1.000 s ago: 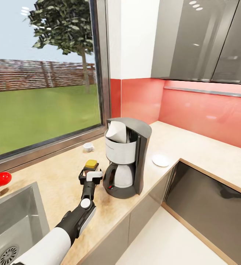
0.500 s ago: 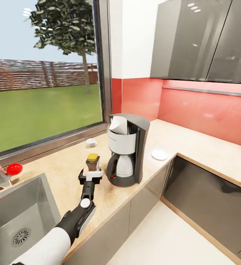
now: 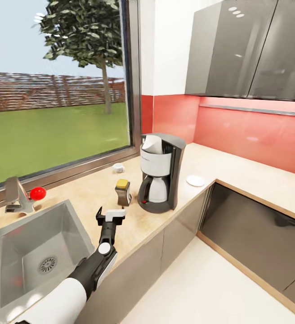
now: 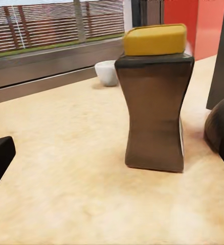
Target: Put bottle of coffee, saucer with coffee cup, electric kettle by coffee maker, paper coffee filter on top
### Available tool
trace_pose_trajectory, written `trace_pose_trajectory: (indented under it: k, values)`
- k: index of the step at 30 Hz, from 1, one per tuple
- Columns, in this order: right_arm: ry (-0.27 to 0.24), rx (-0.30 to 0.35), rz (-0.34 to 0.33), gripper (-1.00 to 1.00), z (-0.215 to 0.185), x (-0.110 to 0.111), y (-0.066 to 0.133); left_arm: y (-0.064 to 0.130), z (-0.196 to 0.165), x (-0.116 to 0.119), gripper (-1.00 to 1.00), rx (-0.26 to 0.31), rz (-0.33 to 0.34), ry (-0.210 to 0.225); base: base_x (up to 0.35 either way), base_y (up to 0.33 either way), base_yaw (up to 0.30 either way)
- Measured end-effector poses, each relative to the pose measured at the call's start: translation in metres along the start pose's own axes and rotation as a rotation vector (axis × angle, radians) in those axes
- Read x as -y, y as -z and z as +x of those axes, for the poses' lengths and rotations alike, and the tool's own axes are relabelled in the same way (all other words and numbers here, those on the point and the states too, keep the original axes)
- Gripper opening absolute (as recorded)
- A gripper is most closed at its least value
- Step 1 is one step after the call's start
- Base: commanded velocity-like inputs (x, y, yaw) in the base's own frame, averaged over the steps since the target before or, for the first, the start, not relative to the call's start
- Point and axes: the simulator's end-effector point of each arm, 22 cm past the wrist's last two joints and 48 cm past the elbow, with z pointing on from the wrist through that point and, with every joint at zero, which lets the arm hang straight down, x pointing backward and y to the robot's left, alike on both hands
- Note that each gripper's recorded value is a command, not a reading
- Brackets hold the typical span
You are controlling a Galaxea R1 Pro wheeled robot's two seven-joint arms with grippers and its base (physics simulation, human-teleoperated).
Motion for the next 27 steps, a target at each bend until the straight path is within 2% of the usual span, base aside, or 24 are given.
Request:
trace_pose_trajectory:
  k: [4, 8, 10, 12, 13, 16, 18, 20, 22, 26, 27]
  values:
    - [-0.001, 0.000, 0.000, 1.00, 0.000, 0.000, 0.000, 0.000, -0.001, 0.000, 1.00, 0.002, 0.001, 0.000, -0.008, 0.003, 0.022]
    - [-0.002, 0.000, 0.002, 1.00, 0.000, 0.000, 0.000, 0.000, -0.002, 0.004, 1.00, 0.007, 0.017, -0.004, 0.000, 0.000, 0.233]
    - [-0.003, 0.000, 0.003, 1.00, 0.000, 0.000, 0.000, 0.000, -0.005, 0.011, 1.00, 0.015, 0.049, -0.007, 0.000, 0.000, 0.268]
    - [-0.003, 0.000, 0.003, 1.00, 0.000, 0.000, 0.000, 0.000, -0.013, 0.024, 1.00, 0.035, 0.118, -0.015, 0.000, 0.000, 0.272]
    - [-0.003, 0.000, 0.003, 1.00, 0.000, 0.000, 0.000, -0.001, -0.019, 0.030, 1.00, 0.049, 0.158, -0.022, 0.000, 0.000, 0.274]
    - [-0.003, 0.000, 0.004, 1.00, 0.000, 0.000, 0.000, -0.001, -0.051, 0.041, 1.00, 0.122, 0.337, -0.064, 0.000, 0.000, 0.275]
    - [-0.003, 0.000, 0.004, 1.00, 0.000, 0.001, 0.000, 0.006, -0.057, 0.044, 1.00, 0.133, 0.427, -0.090, 0.000, 0.000, 0.275]
    - [-0.003, 0.000, 0.004, 1.00, 0.000, 0.001, 0.000, 0.028, -0.062, 0.062, 1.00, 0.108, 0.592, -0.119, 0.000, 0.000, 0.275]
    - [-0.003, 0.000, 0.004, 1.00, 0.000, 0.001, 0.000, 0.063, -0.064, 0.086, 1.00, 0.057, 0.801, -0.147, 0.000, 0.000, 0.275]
    - [-0.003, 0.000, 0.004, 1.00, 0.000, 0.001, 0.000, 0.113, -0.057, 0.108, 1.00, -0.024, 1.046, -0.162, 0.000, 0.000, 0.273]
    - [-0.003, 0.000, 0.004, 1.00, 0.000, 0.001, 0.000, 0.119, -0.055, 0.108, 1.00, -0.039, 1.072, -0.155, 0.000, 0.000, 0.160]
